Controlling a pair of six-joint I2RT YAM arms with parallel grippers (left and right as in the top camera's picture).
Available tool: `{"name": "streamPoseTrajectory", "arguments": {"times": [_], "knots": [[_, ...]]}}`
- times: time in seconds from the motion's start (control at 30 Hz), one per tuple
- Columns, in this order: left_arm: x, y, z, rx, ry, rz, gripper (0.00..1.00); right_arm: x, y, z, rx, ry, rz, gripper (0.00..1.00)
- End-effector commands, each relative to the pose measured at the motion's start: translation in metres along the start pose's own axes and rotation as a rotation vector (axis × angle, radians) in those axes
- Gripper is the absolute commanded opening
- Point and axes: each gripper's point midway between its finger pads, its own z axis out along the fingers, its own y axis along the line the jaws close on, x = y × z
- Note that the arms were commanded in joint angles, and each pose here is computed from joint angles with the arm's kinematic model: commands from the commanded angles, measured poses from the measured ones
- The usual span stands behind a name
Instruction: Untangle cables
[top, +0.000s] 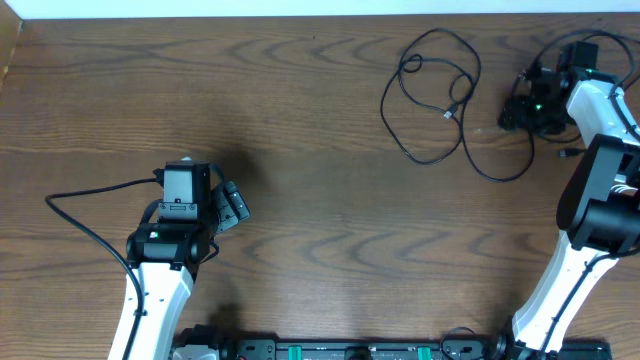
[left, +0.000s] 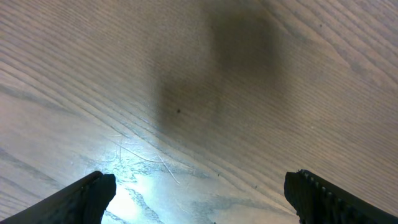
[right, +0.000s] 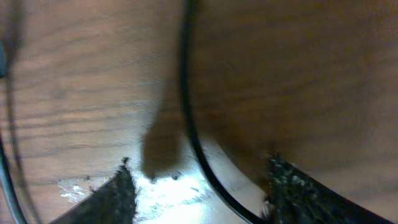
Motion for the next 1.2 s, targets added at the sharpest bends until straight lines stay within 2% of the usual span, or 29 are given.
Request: {"name": "streamPoseTrajectory", "arguments": {"times": [0.0, 0.1, 0.17, 0.2, 0.23, 0.43, 0.57, 0.67, 0.8, 0.97, 1.03, 1.17], "knots": [[-0.002, 0.002, -0.001, -0.011, -0.005, 0.0, 0.94, 0.0, 0.008, 0.007, -0.041, -0.018, -0.075, 0.54], [-0.002, 0.002, -0.001, -0.011, -0.005, 0.0, 0.94, -0.008, -0.002, 0.007, 0.015, -0.045, -0.082, 0.28], [-0.002, 0.002, -0.001, -0.011, -0.005, 0.0, 0.94, -0.011, -0.009, 0.007, 0.055, -0.053, -0.083, 0.06], [-0.002, 0.002, -0.001, -0.011, -0.005, 0.0, 0.94, -0.012, -0.011, 0.006, 0.069, -0.055, -0.083, 0.01], [-0.002, 0.002, -0.001, -0.011, -0.005, 0.0, 0.94, -0.014, -0.013, 0.004, 0.077, -0.059, -0.083, 0.01], [-0.002, 0.002, -0.001, -0.011, -0.005, 0.0, 0.94, -0.045, -0.036, -0.041, 0.156, -0.18, -0.026, 0.01], [-0.002, 0.002, -0.001, -0.011, -0.005, 0.0, 0.94, -0.067, -0.094, -0.105, 0.365, -0.336, 0.145, 0.01], [-0.002, 0.002, -0.001, -0.011, -0.005, 0.0, 0.94, -0.067, -0.126, -0.13, 0.418, -0.398, 0.246, 0.01], [-0.002, 0.002, -0.001, -0.011, -0.005, 0.0, 0.94, -0.052, -0.16, -0.128, 0.436, -0.39, 0.337, 0.01], [-0.002, 0.002, -0.001, -0.011, -0.005, 0.0, 0.94, -0.044, -0.17, -0.095, 0.358, -0.359, 0.387, 0.01], [-0.002, 0.002, -0.001, -0.011, -0.005, 0.0, 0.94, -0.041, -0.167, -0.075, 0.32, -0.336, 0.401, 0.08], [-0.002, 0.002, -0.001, -0.011, -0.005, 0.0, 0.94, -0.033, -0.165, -0.04, 0.308, -0.283, 0.396, 0.49]]}}
